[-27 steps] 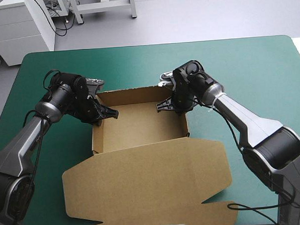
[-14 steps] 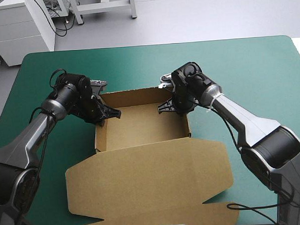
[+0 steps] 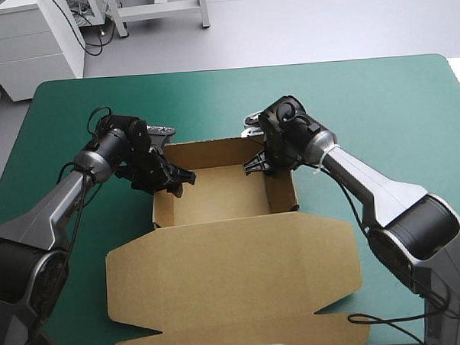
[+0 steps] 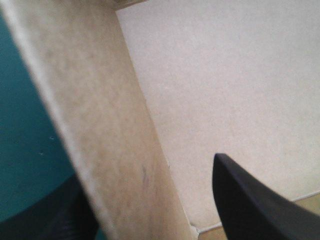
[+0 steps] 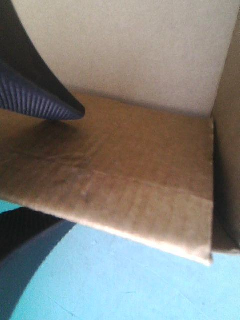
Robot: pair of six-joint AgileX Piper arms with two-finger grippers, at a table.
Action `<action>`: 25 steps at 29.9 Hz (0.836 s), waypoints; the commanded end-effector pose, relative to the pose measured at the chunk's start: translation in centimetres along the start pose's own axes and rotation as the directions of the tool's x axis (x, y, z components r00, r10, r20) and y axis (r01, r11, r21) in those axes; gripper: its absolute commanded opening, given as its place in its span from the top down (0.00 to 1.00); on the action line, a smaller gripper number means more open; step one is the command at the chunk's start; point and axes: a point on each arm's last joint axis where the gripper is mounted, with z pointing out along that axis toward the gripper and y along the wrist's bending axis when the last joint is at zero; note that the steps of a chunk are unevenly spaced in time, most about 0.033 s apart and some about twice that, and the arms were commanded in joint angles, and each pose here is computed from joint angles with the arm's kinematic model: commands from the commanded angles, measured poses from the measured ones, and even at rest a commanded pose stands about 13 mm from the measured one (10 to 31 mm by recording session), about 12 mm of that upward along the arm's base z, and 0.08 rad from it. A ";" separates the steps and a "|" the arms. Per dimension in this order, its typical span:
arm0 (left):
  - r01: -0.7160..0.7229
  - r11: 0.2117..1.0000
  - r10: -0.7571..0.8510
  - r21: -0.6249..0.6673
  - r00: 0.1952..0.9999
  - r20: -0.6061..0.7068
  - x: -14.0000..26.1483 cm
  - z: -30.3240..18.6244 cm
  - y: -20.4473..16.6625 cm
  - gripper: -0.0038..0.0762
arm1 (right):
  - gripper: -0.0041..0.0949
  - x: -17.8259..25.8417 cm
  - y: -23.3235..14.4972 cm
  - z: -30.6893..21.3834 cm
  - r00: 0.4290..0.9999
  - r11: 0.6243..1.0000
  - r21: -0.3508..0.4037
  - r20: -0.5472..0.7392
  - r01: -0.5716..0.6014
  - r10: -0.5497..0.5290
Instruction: Fold the box
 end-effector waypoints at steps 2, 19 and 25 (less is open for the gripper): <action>-0.013 1.000 0.011 0.016 0.996 0.084 -0.2 -2.7 -0.5 0.33 | 0.46 -0.8 -1.0 -4.4 0.992 1.000 0.010 0.127 -0.014 0.012; -0.056 0.991 0.099 -0.121 0.917 0.386 -0.2 -16.0 -0.6 0.33 | 0.46 -0.6 -4.7 -18.4 0.849 0.996 0.051 0.528 -0.067 0.030; -0.052 0.981 0.144 -0.188 0.840 0.523 4.0 -21.9 -0.3 0.34 | 0.47 0.4 -5.2 -20.3 0.826 0.997 0.035 0.562 -0.075 0.042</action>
